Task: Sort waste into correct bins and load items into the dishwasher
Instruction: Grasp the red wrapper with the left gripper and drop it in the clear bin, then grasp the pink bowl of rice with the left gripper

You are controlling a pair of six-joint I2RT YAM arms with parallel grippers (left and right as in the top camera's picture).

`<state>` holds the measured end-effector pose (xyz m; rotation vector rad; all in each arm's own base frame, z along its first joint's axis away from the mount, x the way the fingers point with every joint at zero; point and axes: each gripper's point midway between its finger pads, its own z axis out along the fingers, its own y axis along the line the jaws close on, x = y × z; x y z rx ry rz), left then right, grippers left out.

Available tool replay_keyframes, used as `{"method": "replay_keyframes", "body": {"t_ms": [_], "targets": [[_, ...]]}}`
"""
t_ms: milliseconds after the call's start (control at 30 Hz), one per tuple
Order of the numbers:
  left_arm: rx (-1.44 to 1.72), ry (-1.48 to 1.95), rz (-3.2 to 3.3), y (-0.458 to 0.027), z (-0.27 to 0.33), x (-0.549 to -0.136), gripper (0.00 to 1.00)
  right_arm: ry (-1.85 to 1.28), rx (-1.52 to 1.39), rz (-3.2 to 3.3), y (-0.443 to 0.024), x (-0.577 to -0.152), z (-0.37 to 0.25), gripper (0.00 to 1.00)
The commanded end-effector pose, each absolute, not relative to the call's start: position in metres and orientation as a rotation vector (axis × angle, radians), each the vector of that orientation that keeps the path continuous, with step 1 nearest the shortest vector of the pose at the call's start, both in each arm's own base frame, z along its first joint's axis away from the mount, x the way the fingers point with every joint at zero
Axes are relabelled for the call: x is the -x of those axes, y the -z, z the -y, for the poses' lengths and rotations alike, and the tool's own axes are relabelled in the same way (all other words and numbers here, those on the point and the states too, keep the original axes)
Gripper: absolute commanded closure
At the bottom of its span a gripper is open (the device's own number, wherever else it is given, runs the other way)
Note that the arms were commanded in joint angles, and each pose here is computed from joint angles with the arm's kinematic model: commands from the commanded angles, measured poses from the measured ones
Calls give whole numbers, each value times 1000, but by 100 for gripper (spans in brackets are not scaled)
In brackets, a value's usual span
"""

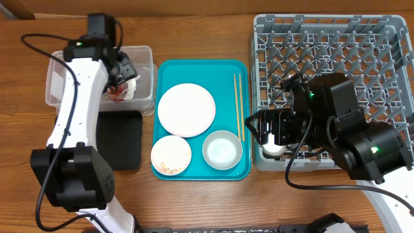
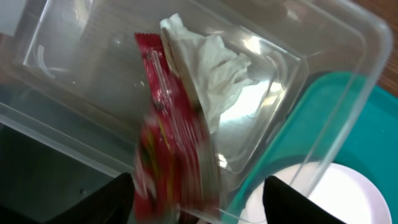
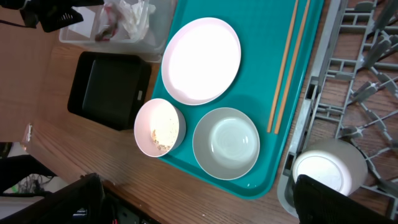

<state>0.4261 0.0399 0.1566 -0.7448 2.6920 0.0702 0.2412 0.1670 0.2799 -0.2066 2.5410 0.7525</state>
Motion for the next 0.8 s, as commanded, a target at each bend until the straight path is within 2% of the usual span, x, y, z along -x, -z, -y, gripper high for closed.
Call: {"method": "replay_keyframes", "body": {"t_ms": [0,133,267,567,767], "targets": [[588,90,-2749,-166,-16,-426,31,-743,217,-2514,-287,-242,-166,1],[461,93,-2835,-184,13,-396,41,-743,217,-2515,-287,-242,-166,1],[325,82,-2963,-181,59,-361,48,-743,217,-2515,-287,-242,-166,1],[404,-45,-3149,-113,132,-291,54,-742,217,-2517,-286,-242,-166,0],[447,-76,-3163,-68,142,-271,50,-720,208,-2516,-286,-243,-163,0]]}}
